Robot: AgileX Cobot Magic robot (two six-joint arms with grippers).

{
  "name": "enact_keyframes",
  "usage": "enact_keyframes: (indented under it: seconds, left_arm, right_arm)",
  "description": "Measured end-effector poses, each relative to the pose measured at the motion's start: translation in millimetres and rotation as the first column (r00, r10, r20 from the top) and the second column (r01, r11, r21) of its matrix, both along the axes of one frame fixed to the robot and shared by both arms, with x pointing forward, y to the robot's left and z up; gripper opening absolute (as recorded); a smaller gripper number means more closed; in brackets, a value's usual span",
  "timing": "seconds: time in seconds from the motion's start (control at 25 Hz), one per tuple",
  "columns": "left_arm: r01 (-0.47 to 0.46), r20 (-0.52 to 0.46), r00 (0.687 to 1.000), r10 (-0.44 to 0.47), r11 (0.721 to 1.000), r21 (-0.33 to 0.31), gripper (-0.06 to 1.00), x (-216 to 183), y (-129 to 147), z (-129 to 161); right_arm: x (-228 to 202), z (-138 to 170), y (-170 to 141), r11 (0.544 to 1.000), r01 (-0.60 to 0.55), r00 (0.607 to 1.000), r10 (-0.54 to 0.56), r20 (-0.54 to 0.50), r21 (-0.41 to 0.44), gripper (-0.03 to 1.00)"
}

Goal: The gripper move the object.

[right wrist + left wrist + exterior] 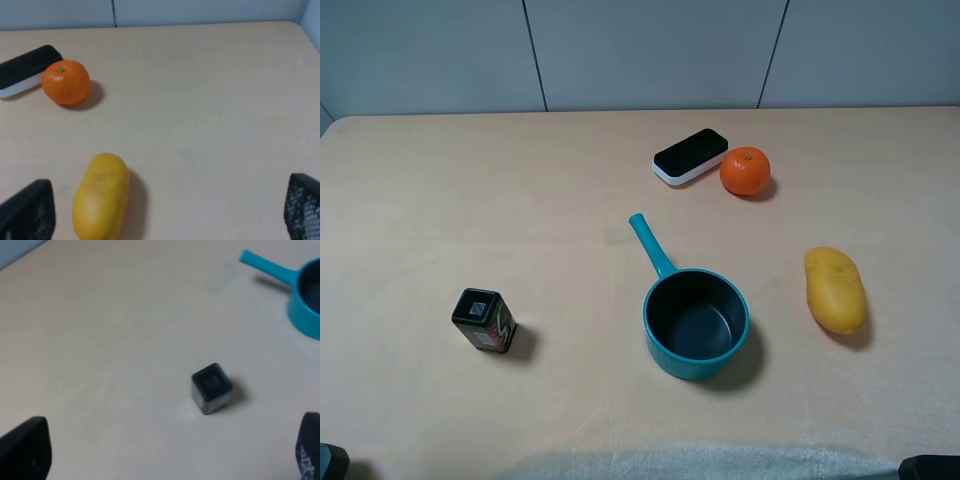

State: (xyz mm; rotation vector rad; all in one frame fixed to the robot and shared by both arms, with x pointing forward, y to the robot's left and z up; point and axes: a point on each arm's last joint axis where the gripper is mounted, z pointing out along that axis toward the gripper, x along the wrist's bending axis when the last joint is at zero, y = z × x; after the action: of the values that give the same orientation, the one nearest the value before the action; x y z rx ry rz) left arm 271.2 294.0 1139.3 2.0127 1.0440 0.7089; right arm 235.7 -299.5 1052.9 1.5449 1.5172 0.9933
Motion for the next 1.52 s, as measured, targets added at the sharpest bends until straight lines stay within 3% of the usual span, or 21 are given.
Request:
enact_keyframes:
  seconds: [0.4,0.76,1.52]
  left_arm:
    - [-0.234,0.054,0.97,0.236,0.972,-0.038,0.99,-28,20,-42]
    - [-0.315,0.118,0.938,0.325,0.944,-0.098,0.99,-31,18,-80]
    - [-0.5,0.089,0.855,0.51,0.858,-0.114,0.99,-36,13,-90]
  right_arm:
    - [0,0,0,1.0,0.0,1.0,0.0,-0.001,0.0,0.69]
    - [0,0,0,1.0,0.0,1.0,0.0,-0.001,0.0,0.69]
    - [0,0,0,1.0,0.0,1.0,0.0,-0.001,0.0,0.69]
